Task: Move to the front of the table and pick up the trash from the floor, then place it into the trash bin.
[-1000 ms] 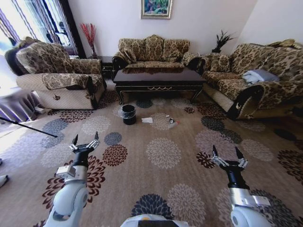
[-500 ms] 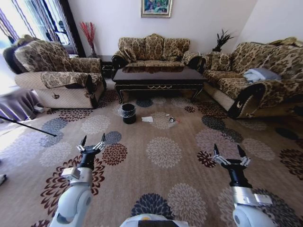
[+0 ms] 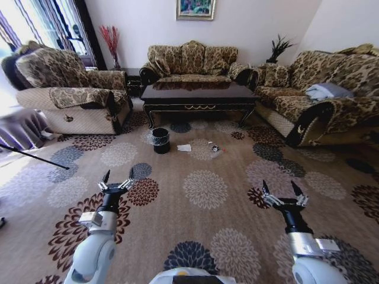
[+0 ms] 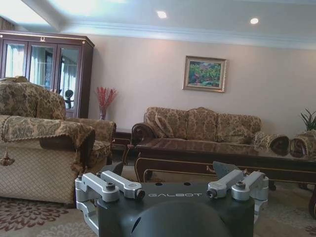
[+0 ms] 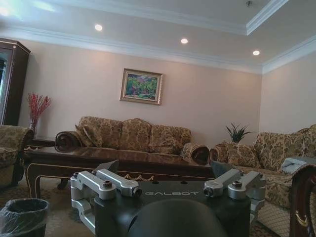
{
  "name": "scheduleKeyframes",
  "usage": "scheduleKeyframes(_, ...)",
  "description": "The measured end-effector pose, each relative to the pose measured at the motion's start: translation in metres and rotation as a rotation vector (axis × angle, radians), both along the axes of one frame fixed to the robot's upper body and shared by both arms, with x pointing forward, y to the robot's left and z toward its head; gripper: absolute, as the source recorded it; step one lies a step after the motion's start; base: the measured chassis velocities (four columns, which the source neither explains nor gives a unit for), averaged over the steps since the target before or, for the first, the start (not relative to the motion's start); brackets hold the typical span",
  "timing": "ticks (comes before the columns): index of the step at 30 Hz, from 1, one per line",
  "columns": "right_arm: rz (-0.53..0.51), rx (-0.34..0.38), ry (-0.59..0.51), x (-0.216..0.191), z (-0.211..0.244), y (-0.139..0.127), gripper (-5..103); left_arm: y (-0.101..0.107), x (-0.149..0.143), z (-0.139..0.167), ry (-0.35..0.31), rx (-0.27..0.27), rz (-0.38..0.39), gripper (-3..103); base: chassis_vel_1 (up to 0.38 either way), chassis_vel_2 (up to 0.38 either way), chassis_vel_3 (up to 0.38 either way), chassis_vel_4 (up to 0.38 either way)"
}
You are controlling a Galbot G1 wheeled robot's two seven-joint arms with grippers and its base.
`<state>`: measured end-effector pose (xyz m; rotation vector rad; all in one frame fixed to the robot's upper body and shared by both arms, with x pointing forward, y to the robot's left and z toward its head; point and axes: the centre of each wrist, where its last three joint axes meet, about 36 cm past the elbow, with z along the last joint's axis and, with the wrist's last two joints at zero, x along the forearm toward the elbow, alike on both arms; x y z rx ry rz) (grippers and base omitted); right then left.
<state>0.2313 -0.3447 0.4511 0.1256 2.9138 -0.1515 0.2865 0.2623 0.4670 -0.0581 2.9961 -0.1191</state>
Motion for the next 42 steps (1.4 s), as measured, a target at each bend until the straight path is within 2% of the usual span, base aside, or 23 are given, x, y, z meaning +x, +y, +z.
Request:
scheduleKeyframes(9,-0.004,-0.004,-0.008,0.0,0.0,-0.002,100,0.0,0.0,0.001,-0.004,-0.005,0.002,100,0.0,0.0,0.0,0.0)
scheduleKeyframes(21,0.074,-0.032,-0.041,-0.001,-0.01,-0.006,100,0.002,0.001,0.001,-0.008,-0.002,0.008,100,0.0,0.0,0.0,0.0)
scheduleKeyframes(29,0.079,-0.032,-0.038,-0.001,-0.013,-0.007,100,0.004,0.002,0.0,-0.003,0.002,0.026,100,0.0,0.0,0.0,0.0)
scheduleKeyframes(35,0.085,-0.033,-0.044,-0.001,-0.013,-0.006,100,0.006,-0.001,0.017,-0.023,-0.015,0.036,100,0.0,0.0,0.0,0.0)
scheduleKeyframes(42,0.086,-0.038,-0.045,-0.001,-0.013,-0.007,100,0.009,0.0,0.021,-0.032,-0.008,0.04,100,0.0,0.0,0.0,0.0)
